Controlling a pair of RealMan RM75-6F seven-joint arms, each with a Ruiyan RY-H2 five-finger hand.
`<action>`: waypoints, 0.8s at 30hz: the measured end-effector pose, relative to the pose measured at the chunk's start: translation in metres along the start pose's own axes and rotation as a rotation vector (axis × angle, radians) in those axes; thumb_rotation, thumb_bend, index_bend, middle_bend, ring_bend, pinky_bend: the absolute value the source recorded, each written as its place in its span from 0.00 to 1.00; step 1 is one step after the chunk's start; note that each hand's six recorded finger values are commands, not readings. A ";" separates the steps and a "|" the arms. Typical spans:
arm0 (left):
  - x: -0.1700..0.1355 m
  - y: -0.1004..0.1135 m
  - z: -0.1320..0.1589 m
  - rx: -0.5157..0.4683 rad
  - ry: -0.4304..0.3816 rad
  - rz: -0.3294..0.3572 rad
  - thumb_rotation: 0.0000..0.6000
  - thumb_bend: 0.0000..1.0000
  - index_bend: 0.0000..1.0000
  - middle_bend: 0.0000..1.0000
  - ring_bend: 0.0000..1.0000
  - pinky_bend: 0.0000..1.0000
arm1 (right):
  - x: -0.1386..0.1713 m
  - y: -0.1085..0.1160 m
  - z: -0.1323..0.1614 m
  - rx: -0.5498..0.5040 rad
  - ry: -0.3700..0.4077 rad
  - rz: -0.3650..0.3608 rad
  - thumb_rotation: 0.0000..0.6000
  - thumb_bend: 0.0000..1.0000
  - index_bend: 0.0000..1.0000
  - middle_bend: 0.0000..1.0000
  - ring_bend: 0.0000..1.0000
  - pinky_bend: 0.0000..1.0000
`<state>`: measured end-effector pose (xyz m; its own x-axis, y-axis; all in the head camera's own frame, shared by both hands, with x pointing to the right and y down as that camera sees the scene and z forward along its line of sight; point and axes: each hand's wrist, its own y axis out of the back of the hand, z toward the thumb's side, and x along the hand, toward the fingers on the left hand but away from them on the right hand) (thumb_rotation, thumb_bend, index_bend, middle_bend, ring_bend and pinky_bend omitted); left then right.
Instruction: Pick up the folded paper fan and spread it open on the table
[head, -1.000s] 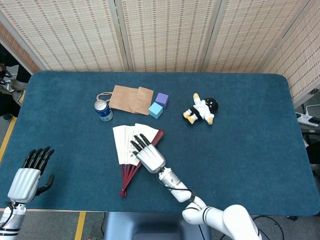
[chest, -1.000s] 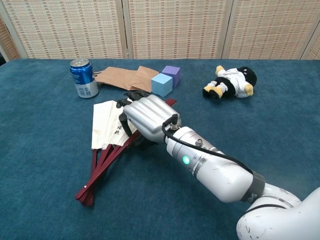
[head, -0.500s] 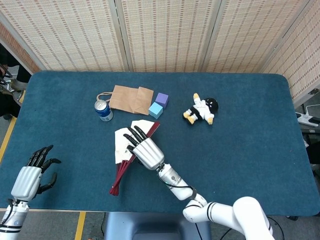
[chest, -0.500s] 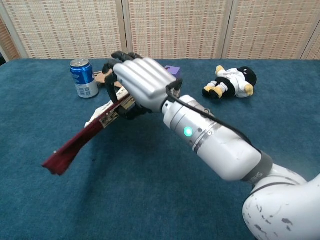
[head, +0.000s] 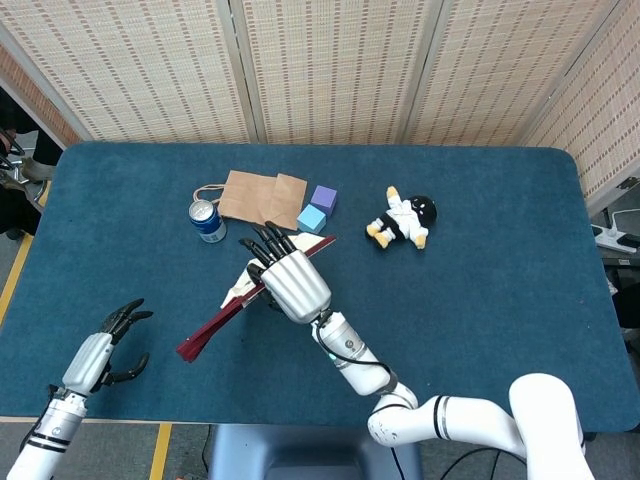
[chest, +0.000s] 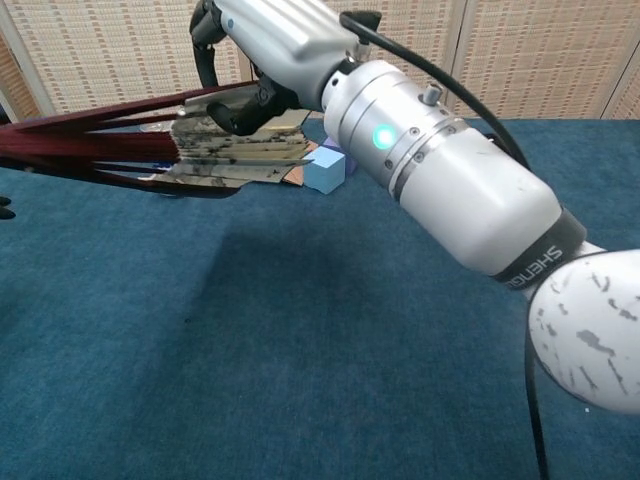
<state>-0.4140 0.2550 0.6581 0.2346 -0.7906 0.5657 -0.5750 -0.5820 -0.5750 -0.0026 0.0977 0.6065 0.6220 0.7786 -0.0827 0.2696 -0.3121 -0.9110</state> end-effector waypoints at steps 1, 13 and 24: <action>0.002 -0.004 0.001 -0.035 0.005 -0.009 1.00 0.41 0.15 0.00 0.00 0.07 | -0.002 0.001 0.001 -0.009 -0.008 0.004 1.00 0.67 0.74 0.18 0.00 0.09; 0.052 -0.032 0.029 -0.484 0.055 0.063 1.00 0.40 0.06 0.00 0.00 0.09 | -0.023 0.005 0.030 -0.082 -0.069 0.022 1.00 0.67 0.74 0.18 0.00 0.09; 0.087 -0.062 0.068 -0.599 0.007 0.106 1.00 0.39 0.00 0.00 0.00 0.08 | -0.024 -0.010 0.031 -0.131 -0.110 0.011 1.00 0.67 0.74 0.19 0.00 0.12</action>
<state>-0.3044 0.2099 0.7024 0.1476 -0.8358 0.5289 -0.9364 -0.2902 -0.1973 -0.0431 0.0992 0.6050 0.5428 0.8277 -0.1426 0.3616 -0.3836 -0.8498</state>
